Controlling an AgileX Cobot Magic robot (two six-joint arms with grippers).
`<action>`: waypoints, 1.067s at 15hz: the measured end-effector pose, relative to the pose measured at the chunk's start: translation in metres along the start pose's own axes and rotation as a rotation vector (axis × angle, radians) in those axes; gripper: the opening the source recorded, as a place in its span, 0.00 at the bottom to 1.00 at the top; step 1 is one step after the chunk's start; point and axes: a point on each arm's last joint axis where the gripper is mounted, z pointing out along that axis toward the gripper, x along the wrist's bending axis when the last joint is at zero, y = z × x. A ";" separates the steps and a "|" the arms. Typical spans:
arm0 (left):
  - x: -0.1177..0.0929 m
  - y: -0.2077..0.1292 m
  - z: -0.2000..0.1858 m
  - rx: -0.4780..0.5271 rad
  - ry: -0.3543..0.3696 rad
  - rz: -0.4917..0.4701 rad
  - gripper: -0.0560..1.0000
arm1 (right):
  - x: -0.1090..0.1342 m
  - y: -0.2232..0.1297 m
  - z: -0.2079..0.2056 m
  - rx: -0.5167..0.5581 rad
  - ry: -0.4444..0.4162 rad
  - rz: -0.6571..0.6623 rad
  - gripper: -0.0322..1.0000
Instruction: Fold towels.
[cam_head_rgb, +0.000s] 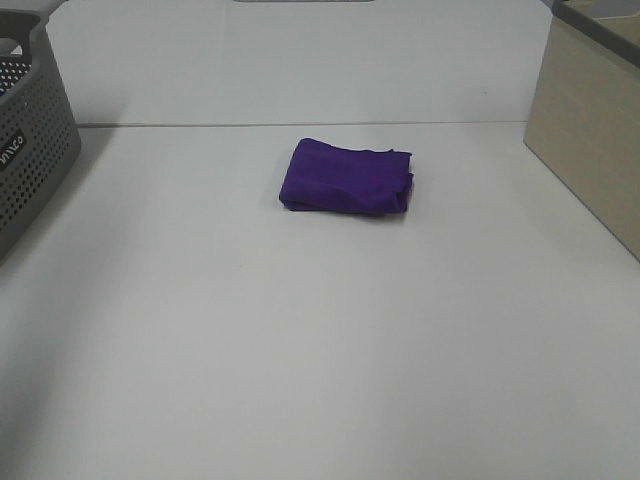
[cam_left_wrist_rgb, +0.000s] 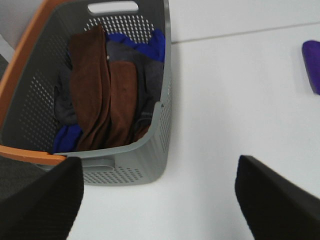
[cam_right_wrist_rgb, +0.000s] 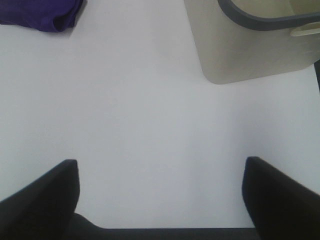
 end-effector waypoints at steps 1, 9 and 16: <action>0.000 -0.014 -0.013 -0.043 0.015 0.006 0.78 | 0.001 -0.023 -0.016 -0.075 -0.011 -0.001 0.85; -0.015 -0.134 -0.039 -0.092 0.027 0.003 0.78 | 0.006 -0.134 -0.022 -0.334 -0.091 -0.009 0.85; -0.026 -0.165 -0.043 -0.106 -0.053 -0.023 0.78 | 0.009 -0.133 0.010 -0.351 -0.067 0.002 0.85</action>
